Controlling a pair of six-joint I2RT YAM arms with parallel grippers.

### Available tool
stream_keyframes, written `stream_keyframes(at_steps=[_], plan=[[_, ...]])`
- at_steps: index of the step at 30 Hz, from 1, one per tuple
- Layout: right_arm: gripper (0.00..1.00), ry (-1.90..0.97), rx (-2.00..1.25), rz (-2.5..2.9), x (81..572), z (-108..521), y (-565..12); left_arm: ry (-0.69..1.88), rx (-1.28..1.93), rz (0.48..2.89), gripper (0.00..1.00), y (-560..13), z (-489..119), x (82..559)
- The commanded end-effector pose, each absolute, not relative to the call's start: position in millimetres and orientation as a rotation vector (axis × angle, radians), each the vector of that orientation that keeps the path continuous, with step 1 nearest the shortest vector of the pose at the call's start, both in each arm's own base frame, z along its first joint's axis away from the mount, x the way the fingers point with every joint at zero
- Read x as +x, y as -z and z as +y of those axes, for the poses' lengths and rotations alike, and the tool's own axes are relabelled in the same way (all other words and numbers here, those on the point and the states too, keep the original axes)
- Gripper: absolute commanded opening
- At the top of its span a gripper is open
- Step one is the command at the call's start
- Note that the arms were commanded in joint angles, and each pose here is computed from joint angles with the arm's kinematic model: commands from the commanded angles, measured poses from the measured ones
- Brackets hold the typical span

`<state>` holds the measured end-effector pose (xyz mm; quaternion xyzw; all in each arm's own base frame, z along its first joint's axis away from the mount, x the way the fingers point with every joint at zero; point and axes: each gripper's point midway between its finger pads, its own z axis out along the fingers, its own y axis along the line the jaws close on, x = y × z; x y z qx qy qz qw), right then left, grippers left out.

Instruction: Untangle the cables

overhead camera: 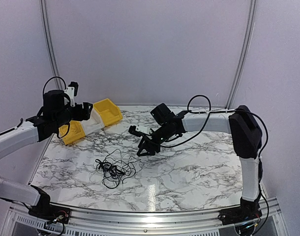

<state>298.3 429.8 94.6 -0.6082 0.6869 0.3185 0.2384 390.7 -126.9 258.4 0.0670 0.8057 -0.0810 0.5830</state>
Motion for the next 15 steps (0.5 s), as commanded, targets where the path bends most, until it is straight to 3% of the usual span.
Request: stream_keyframes(at_steps=[1, 15], plan=[[0.53, -0.862, -1.683, 1.919, 299, 442, -88, 0.189, 0.311, 1.888, 0.83, -251, -144, 392], [0.52, -0.907, -1.736, 1.944, 285, 445, -61, 0.242, 0.419, 1.896, 0.74, -240, -168, 387]])
